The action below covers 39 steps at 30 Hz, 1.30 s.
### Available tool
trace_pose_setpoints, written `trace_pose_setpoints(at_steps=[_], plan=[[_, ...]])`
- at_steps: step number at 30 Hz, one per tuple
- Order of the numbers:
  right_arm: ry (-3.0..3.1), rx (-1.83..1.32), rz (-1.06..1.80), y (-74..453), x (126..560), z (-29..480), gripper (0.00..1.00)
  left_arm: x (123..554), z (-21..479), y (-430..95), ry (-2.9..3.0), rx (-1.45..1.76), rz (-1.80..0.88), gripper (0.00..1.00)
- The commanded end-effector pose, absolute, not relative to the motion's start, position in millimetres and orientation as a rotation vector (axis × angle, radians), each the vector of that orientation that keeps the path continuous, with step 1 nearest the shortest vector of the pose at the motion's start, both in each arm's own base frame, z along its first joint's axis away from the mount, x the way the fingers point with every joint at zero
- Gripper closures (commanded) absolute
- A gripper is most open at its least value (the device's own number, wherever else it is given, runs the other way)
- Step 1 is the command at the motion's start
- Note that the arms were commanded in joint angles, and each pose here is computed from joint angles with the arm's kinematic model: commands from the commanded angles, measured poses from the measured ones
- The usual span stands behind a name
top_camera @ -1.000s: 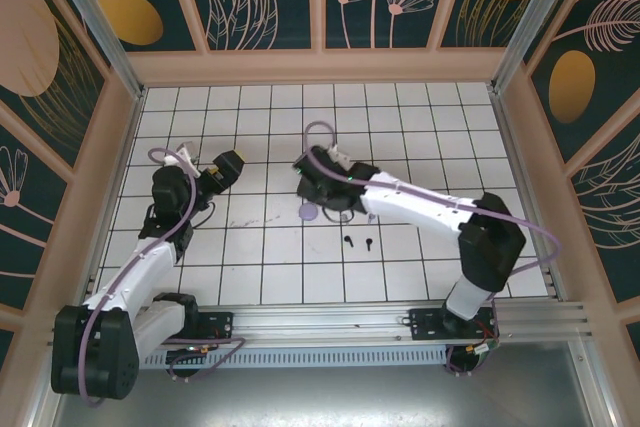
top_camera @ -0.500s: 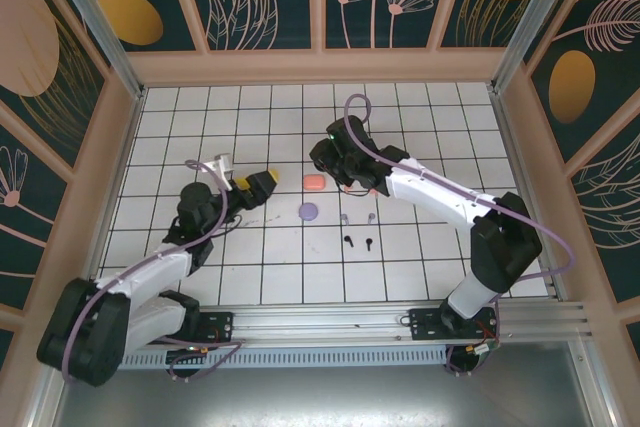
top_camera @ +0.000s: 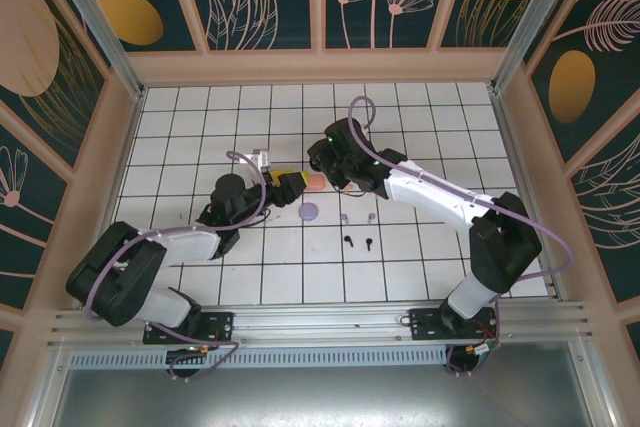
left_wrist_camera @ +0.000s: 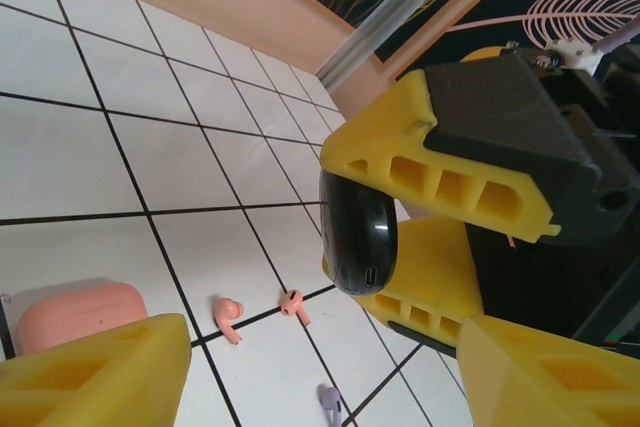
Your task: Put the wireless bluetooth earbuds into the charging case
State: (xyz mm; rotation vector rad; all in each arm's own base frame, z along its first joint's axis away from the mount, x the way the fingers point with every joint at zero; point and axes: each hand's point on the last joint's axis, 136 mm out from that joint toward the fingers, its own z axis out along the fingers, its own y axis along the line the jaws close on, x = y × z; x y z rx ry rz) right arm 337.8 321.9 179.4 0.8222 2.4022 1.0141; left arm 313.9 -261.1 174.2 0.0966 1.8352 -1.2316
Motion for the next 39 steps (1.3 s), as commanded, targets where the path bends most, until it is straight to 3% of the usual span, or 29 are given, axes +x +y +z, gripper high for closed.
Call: trace_pose_setpoints(at_steps=[1, 7, 16, 25, 32, 39], plan=[[2.363, 0.842, 1.049, 331, 343, 189, 0.63, 319, 198, -272, 1.727, 0.15, -1.254, 0.33], [2.371, 0.832, 1.057, 340, 343, 189, 0.63, 326, 202, -279, 1.695, 0.157, -1.276, 0.39], [2.377, 0.833, 1.059, 344, 339, 184, 0.63, 329, 195, -285, 1.696, 0.154, -1.302, 0.57], [2.373, 0.831, 1.067, 344, 339, 187, 0.63, 331, 192, -285, 1.693, 0.136, -1.302, 0.6], [2.371, 0.835, 1.075, 345, 338, 187, 0.63, 333, 192, -288, 1.69, 0.134, -1.309, 0.7], [2.362, 0.85, 1.105, 346, 336, 189, 0.63, 335, 193, -287, 1.675, 0.113, -1.311, 0.69]])
